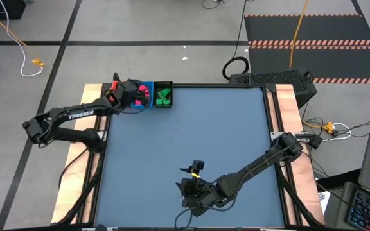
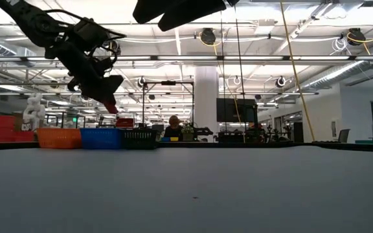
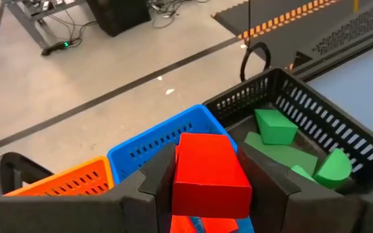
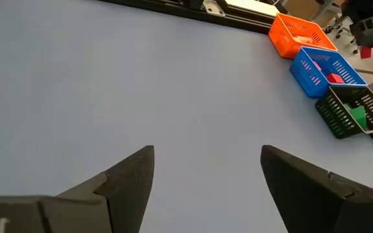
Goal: Sort & place blocks by color
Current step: Put the red block into the blue bin, then return to Home Position
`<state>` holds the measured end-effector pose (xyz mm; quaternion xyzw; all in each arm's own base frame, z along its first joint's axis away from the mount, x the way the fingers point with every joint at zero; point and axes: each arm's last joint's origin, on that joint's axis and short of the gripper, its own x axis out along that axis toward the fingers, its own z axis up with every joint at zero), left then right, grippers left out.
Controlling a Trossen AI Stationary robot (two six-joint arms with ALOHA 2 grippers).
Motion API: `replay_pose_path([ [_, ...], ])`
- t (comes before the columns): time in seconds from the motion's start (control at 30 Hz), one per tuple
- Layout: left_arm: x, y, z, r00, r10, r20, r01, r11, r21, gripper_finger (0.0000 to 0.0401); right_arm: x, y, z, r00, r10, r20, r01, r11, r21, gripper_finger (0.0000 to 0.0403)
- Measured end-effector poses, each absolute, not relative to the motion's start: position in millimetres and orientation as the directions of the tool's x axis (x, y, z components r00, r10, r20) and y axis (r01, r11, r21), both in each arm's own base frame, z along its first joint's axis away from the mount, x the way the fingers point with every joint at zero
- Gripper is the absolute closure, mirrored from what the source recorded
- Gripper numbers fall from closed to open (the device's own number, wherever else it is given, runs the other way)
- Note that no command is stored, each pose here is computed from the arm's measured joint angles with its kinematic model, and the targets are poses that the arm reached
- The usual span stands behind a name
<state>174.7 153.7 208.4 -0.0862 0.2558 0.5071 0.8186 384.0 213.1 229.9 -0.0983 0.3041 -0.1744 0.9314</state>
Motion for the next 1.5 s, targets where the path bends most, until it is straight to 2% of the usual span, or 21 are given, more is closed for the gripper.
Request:
replay_pose_path([
  [0.23,173.8,155.0,208.7,0.367,0.780,-0.507,-0.880,0.468,0.083,0.0259,384.1,213.0,229.8,0.754,-0.385,-0.532,0.259,0.919,-0.298,0.0129],
  [0.3,173.7,155.1,208.7,0.361,0.784,-0.506,-0.885,0.459,0.078,0.0220,384.2,212.9,229.8,0.754,-0.385,-0.532,0.260,0.919,-0.297,0.0129],
  [0.43,173.6,155.1,208.7,0.360,0.784,-0.506,-0.888,0.454,0.071,0.0105,384.2,212.9,229.8,0.754,-0.385,-0.532,0.260,0.919,-0.297,0.0129],
  [0.5,173.2,154.7,207.9,0.356,0.781,-0.513,-0.891,0.449,0.065,0.0060,384.2,212.9,229.8,0.754,-0.385,-0.532,0.260,0.919,-0.297,0.0129],
  [0.6,173.2,153.7,206.7,0.361,0.770,-0.527,-0.896,0.443,0.034,0.0017,384.2,212.8,229.8,0.754,-0.385,-0.532,0.260,0.919,-0.297,0.0129],
  [0.67,174.5,151.8,205.9,0.385,0.749,-0.539,-0.888,0.460,0.005,0.0007,384.2,212.9,229.8,0.754,-0.385,-0.532,0.259,0.919,-0.298,0.0129],
  [0.8,180.3,145.0,206.0,0.469,0.690,-0.552,-0.848,0.526,-0.062,0.0018,384.0,212.7,229.6,0.752,-0.386,-0.533,0.254,0.917,-0.306,0.0129],
  [0.97,192.7,132.1,210.2,0.625,0.574,-0.529,-0.744,0.642,-0.183,0.0051,382.8,211.6,228.8,0.743,-0.406,-0.533,0.261,0.908,-0.329,0.0129],
  [1.07,202.4,118.2,218.7,0.762,0.447,-0.469,-0.601,0.756,-0.258,0.0073,380.2,209.4,230.6,0.732,-0.435,-0.524,0.288,0.895,-0.341,0.0129],
  [1.2,212.9,88.8,234.0,0.905,0.214,-0.369,-0.332,0.896,-0.295,0.0104,371.4,207.3,242.3,0.726,-0.456,-0.515,0.346,0.889,-0.299,0.0129],
  [1.33,217.7,52.8,247.7,0.955,0.058,-0.291,-0.143,0.949,-0.279,0.0133,353.5,207.0,254.3,0.715,-0.502,-0.486,0.422,0.865,-0.272,0.0129],
  [1.5,217.5,7.3,260.6,0.972,-0.091,-0.216,0.032,0.965,-0.260,0.0156,323.1,204.3,255.0,0.732,-0.523,-0.436,0.488,0.850,-0.201,0.0129],
])
